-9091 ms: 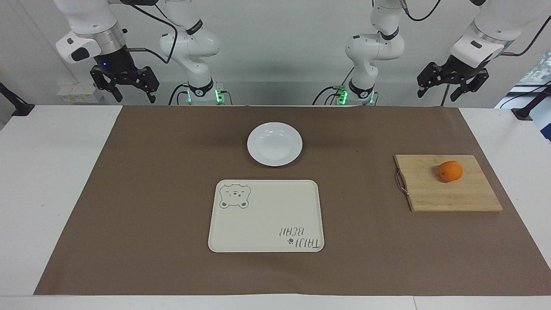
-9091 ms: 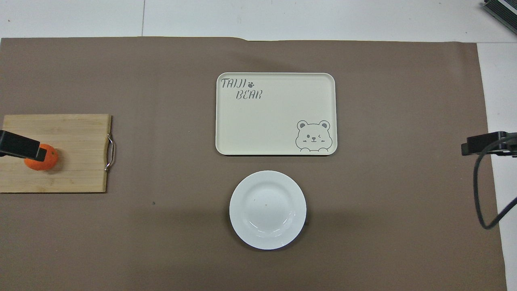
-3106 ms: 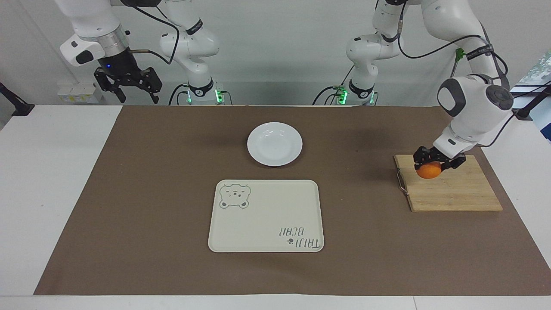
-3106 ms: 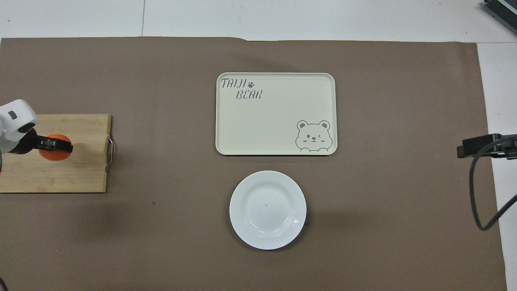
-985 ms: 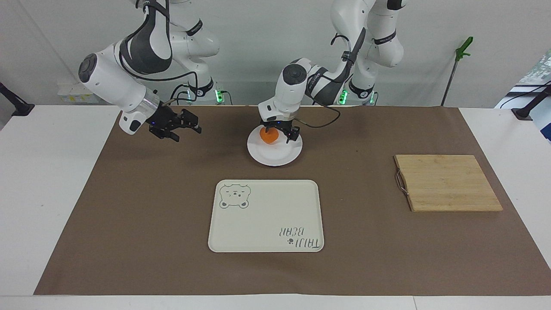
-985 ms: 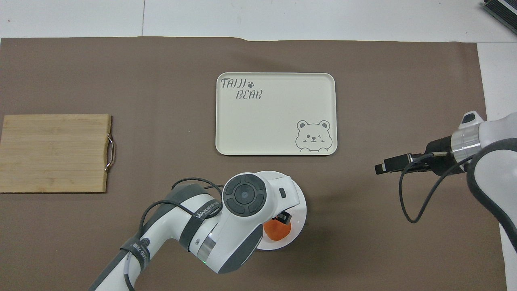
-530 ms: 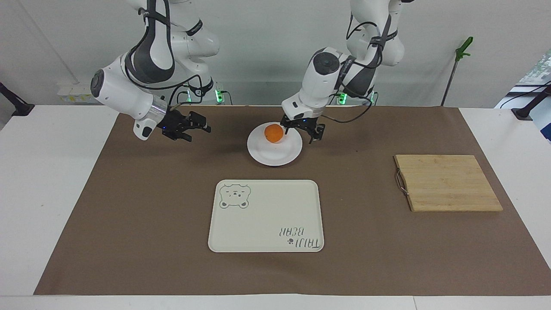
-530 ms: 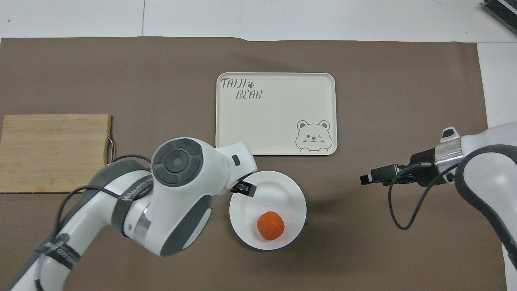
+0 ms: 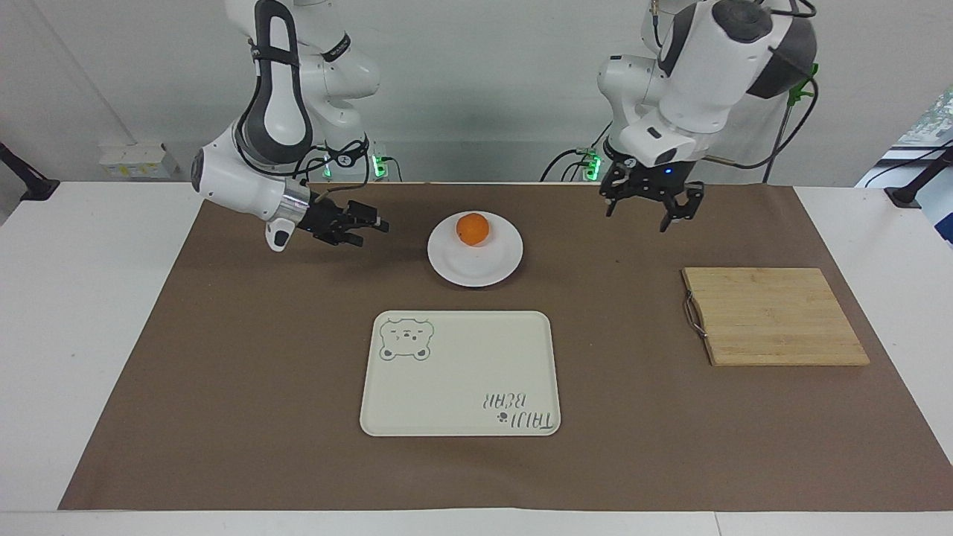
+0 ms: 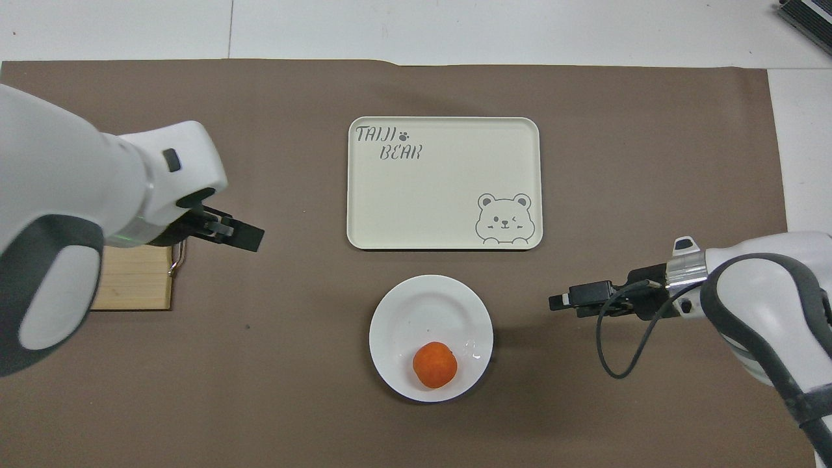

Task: Place orange and plate with both arms
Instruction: 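Release the orange onto the plate while the right gripper approaches the plate, then grasp the white plate rim with the right gripper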

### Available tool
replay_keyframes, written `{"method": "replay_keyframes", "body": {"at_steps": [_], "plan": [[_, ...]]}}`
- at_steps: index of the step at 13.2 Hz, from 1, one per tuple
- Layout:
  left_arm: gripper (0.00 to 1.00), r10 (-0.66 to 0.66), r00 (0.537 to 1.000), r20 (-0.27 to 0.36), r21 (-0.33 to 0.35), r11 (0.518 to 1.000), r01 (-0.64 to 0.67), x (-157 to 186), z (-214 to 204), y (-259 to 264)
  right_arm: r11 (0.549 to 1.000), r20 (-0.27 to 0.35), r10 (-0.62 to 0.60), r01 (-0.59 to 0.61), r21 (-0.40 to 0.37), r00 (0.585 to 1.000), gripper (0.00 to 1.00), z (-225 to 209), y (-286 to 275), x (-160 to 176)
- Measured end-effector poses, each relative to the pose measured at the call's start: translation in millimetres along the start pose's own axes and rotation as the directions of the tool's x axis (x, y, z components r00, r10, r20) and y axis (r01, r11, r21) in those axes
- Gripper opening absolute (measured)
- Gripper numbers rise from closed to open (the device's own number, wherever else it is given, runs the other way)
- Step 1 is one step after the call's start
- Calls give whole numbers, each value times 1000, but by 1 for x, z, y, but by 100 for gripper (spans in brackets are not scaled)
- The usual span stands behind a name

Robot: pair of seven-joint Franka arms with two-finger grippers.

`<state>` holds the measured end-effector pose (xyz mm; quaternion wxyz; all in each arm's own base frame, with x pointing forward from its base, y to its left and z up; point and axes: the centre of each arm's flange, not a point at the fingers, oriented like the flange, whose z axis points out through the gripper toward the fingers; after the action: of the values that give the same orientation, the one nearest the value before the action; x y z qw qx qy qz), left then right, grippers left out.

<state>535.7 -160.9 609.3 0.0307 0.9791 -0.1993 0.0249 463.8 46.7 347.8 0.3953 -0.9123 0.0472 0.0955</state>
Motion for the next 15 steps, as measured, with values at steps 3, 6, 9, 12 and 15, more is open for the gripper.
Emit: {"method": "replay_keyframes", "body": {"at_steps": [3,6,9,12,15], "plan": [[100,32,999,36,5,999,-32,-22,-32,-71,999,-20,20,-19,46,1000,100,37,6,-11],[100,18,999,50,9,1000,-18,-40,-39,-120,997,-37,29,-26,66,999,100,62,17,-23],[100,37,997,64,45,998,-40,-38,-40,-115,996,-43,54,-51,76,998,100,86,22,-34],[100,43,996,76,43,998,-47,-40,-42,-109,993,-59,71,-65,99,996,100,106,24,-41],[100,-41,996,79,48,998,38,-44,-45,-109,990,-75,90,-82,112,993,100,130,22,-47]]}}
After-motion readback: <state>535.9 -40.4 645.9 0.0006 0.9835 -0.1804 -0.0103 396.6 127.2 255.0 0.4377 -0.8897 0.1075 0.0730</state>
